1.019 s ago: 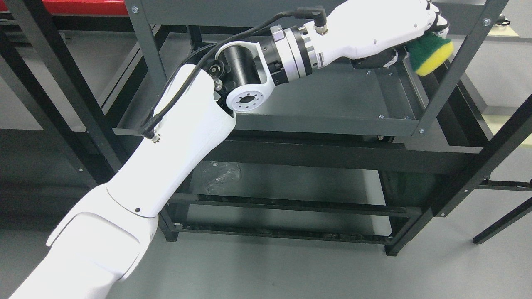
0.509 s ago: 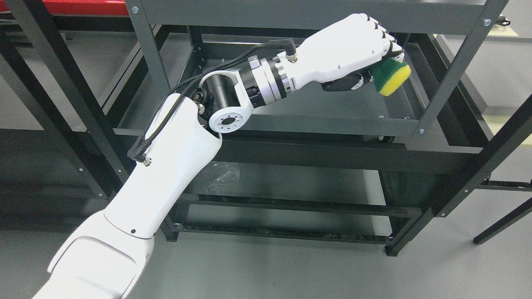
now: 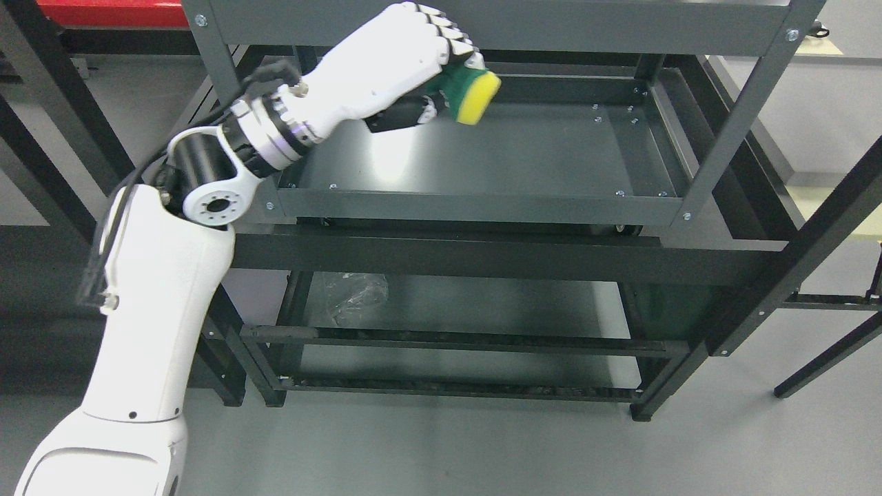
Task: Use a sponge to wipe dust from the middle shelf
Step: 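Wipe the sponge along the shelf toward the left hand's side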
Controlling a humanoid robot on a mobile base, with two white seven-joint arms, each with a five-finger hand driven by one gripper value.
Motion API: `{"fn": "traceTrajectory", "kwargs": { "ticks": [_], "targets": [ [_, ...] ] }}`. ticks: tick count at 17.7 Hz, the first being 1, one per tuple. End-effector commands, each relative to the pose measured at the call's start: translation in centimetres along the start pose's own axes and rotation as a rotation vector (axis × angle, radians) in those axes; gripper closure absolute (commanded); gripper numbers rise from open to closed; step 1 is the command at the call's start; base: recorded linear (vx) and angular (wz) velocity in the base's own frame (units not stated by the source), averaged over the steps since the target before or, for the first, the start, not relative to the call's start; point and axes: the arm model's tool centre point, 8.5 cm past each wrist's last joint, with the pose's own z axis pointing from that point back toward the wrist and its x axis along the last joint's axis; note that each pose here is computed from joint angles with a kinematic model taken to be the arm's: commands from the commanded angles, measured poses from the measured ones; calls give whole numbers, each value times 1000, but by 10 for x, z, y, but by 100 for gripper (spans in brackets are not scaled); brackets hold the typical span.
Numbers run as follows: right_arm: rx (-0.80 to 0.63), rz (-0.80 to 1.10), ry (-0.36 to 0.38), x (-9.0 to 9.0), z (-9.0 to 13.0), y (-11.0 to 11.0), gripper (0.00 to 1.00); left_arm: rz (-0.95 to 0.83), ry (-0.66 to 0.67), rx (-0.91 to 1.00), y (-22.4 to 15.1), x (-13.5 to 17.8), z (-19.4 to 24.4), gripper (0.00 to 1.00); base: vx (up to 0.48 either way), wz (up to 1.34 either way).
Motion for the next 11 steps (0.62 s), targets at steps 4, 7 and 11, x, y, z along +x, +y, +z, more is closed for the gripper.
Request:
{"fn": "traceTrajectory", "kwargs": {
  "ticks": [4, 7, 11],
  "targets": [
    [-15, -3, -23, 10, 0, -10, 0, -140, 598, 206, 107, -95, 269, 99, 26, -96],
    [-15, -3, -23, 10, 0, -10, 0, -109, 617, 211, 96, -92, 280, 98, 21, -49],
    [-15, -3, -23, 10, 0, -10, 0, -28, 486, 255, 78, -85, 222, 98, 4, -3]
  ]
}}
